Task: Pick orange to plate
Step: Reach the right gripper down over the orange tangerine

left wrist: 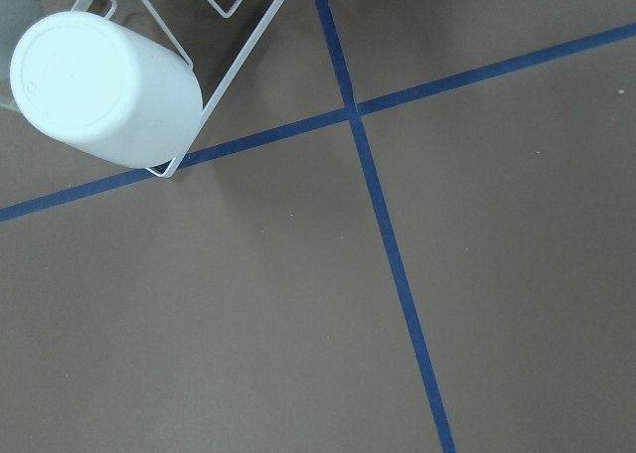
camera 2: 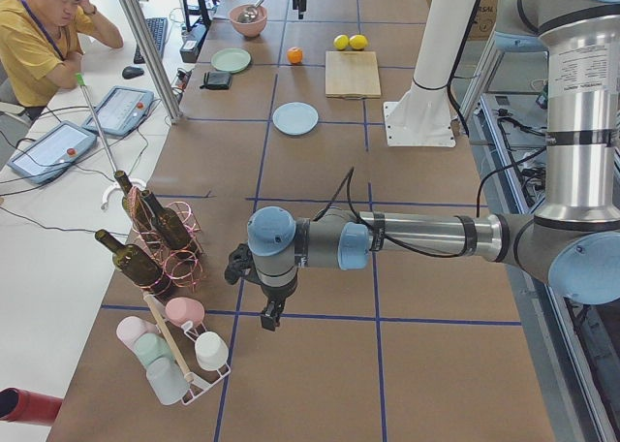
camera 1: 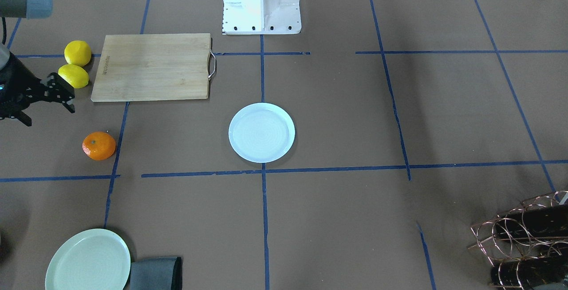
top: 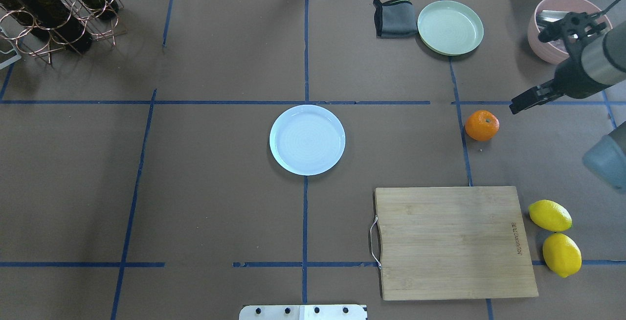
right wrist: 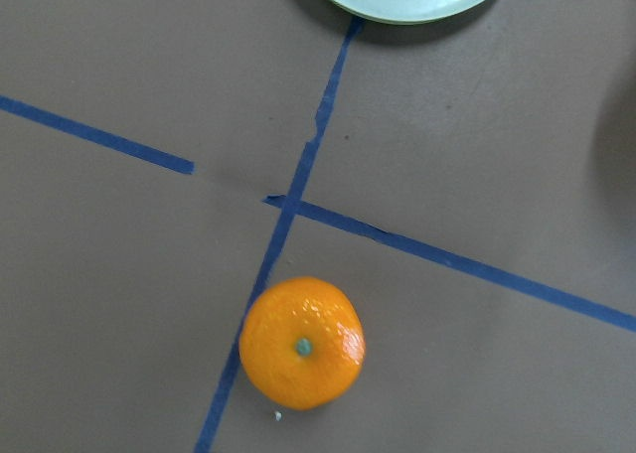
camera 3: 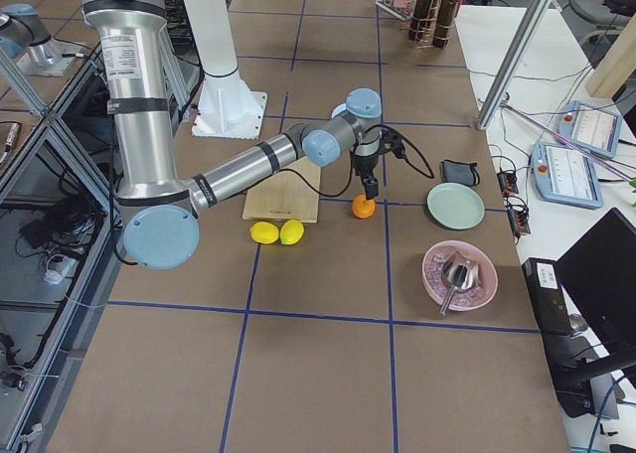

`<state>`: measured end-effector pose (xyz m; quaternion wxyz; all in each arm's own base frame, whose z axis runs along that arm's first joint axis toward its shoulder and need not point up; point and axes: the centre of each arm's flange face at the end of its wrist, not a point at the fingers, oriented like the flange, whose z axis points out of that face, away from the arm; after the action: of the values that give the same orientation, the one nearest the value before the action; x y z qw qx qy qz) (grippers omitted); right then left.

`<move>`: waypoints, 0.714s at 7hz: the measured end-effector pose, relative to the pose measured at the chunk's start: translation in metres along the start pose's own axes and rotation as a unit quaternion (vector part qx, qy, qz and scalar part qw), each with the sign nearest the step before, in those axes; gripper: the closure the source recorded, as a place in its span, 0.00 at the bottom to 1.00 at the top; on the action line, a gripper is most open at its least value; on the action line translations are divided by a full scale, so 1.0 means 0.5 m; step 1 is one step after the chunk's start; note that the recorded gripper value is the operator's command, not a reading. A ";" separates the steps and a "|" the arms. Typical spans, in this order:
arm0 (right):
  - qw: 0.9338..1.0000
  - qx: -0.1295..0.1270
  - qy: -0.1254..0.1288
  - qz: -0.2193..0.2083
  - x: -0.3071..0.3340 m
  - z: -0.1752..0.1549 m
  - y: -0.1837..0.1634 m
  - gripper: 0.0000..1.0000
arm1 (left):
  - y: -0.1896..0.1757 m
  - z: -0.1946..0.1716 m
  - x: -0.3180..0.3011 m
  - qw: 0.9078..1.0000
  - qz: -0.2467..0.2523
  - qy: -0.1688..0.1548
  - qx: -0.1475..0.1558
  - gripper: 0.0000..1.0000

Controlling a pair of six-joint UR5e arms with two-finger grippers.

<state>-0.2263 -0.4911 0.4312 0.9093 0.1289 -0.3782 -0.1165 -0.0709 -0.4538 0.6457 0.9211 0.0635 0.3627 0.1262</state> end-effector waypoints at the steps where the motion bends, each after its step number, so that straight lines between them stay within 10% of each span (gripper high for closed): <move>1: 1.000 0.017 -0.002 0.007 -0.033 0.053 -0.005 0.00 | 0.001 -0.001 0.000 1.000 0.000 -0.001 0.000 0.00; 5: 0.999 0.034 0.014 0.011 -0.064 0.179 -0.028 0.00 | 0.004 0.001 -0.003 1.000 0.002 0.000 0.000 0.00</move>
<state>-0.3140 -0.5073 0.4664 0.9107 0.1573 -0.3709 -0.0912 -0.0717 -0.4521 0.6475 0.9210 0.0637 0.3623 0.1280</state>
